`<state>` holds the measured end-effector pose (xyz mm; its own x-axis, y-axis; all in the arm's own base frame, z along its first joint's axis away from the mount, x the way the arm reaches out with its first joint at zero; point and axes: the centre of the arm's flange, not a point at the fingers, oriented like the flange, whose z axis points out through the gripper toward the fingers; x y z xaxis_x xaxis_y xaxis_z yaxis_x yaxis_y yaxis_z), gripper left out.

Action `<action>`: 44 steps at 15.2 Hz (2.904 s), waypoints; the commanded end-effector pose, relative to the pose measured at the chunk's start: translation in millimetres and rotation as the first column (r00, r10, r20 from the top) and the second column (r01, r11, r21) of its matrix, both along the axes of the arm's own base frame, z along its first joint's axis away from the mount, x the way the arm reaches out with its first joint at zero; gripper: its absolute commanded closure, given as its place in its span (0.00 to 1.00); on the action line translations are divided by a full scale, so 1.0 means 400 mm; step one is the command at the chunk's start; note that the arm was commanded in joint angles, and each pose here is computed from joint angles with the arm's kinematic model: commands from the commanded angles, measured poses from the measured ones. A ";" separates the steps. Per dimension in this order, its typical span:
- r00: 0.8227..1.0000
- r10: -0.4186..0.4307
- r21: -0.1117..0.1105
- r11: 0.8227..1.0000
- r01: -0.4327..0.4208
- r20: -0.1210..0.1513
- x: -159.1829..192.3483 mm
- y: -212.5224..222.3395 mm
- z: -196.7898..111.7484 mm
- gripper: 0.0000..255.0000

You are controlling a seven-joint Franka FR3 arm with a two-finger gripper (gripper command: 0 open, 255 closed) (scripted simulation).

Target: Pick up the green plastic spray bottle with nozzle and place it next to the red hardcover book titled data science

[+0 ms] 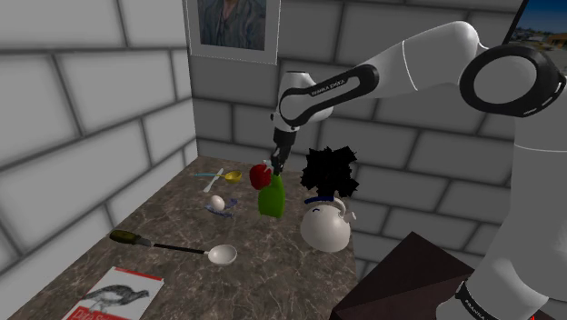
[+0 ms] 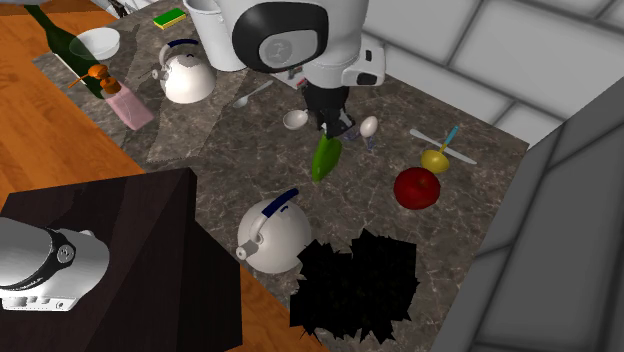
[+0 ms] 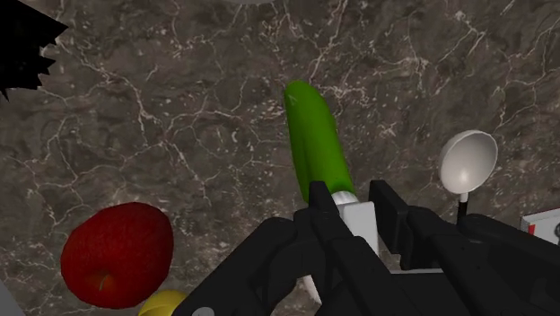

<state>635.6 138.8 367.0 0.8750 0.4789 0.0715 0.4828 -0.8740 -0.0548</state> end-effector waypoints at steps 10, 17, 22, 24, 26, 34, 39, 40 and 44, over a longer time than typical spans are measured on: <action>1.000 0.000 0.000 1.000 0.000 0.000 0.001 -0.003 0.146 1.00; 1.000 0.000 0.000 1.000 0.000 0.000 0.001 -0.003 0.238 1.00; 1.000 0.000 0.000 1.000 0.000 0.000 0.001 -0.003 0.304 1.00; 1.000 0.000 0.000 1.000 0.000 0.000 0.001 -0.003 0.331 1.00; 1.000 0.000 0.000 1.000 0.000 0.000 0.001 -0.003 0.357 1.00; 1.000 0.000 0.000 1.000 0.000 0.000 0.001 -0.003 0.463 1.00; 1.000 0.000 0.000 1.000 0.000 0.000 0.001 -0.003 0.529 1.00; 1.000 0.000 0.000 1.000 0.000 0.000 0.001 -0.003 0.542 1.00; 1.000 0.000 0.000 1.000 0.000 0.000 0.001 -0.003 0.595 1.00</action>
